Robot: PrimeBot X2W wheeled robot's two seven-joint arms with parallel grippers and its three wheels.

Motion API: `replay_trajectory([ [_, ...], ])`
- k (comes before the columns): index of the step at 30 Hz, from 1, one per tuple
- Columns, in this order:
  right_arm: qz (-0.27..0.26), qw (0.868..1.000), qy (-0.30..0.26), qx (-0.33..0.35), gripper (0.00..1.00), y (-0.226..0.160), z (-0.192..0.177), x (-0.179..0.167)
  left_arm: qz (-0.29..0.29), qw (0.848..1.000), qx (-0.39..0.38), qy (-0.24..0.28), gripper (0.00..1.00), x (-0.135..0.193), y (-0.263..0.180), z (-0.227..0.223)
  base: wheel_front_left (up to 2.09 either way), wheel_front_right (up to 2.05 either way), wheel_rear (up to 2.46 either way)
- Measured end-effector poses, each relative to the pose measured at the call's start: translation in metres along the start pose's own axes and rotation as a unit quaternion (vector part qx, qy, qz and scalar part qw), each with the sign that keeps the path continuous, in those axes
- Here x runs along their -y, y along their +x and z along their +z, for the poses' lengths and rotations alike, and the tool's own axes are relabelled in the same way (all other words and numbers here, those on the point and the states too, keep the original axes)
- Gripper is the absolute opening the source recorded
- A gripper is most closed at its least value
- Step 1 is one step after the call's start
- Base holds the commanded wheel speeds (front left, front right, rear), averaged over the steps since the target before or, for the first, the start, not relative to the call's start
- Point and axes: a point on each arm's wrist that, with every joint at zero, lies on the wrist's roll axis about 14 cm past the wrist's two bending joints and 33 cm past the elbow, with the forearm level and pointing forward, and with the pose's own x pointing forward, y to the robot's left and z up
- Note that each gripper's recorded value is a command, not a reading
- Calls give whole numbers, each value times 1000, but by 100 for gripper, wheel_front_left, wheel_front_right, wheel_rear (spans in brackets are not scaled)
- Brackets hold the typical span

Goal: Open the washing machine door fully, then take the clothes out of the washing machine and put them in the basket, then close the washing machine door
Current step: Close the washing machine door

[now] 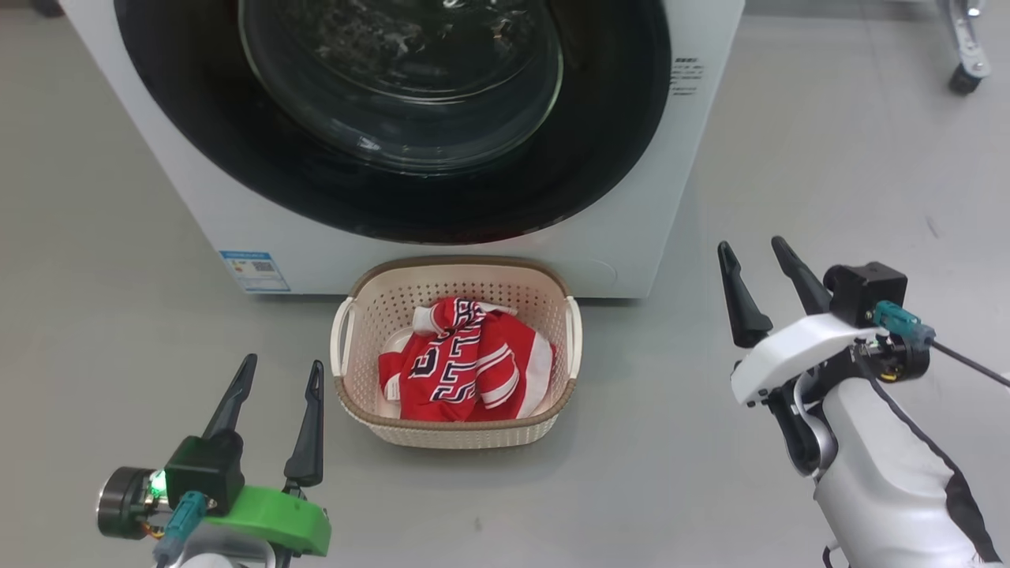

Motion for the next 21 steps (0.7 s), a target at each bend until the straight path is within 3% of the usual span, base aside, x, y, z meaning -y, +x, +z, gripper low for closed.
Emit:
replay_trajectory([
  [21, -72, 997, 17, 33, 100, -76, 3, 25, -56, 998, -2, -2, 100, 35, -8, 4, 0, 0, 0],
])
